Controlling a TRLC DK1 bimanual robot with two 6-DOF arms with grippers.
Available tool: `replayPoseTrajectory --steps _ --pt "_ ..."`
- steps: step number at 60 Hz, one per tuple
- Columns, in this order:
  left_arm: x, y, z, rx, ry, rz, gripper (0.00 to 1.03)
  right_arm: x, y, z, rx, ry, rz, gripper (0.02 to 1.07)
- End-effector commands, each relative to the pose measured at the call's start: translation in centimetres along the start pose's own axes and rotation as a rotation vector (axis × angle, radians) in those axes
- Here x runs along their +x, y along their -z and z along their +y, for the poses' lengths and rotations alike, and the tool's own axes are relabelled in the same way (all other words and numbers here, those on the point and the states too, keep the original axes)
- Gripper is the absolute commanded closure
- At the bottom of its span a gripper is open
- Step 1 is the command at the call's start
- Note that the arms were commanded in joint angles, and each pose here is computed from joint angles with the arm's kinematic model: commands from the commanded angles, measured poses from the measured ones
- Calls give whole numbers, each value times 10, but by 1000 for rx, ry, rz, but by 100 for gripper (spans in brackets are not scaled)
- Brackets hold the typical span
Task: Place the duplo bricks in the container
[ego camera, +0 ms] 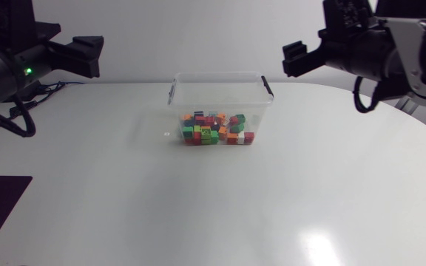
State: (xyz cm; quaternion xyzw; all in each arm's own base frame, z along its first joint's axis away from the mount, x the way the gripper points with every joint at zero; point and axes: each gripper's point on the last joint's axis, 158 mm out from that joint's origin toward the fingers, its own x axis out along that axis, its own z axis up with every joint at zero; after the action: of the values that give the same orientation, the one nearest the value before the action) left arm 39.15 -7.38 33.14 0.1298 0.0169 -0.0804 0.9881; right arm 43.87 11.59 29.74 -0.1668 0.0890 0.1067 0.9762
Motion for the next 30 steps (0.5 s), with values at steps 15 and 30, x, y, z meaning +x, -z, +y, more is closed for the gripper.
replayPoseTrajectory --steps 15,30 --pt "-39 23 14 -13 -50 -4 4 -73 26 -51 -16 148 -33 7" --pt "-68 38 26 -16 -103 -19 4 -121 54 -63 -49 237 -60 9"
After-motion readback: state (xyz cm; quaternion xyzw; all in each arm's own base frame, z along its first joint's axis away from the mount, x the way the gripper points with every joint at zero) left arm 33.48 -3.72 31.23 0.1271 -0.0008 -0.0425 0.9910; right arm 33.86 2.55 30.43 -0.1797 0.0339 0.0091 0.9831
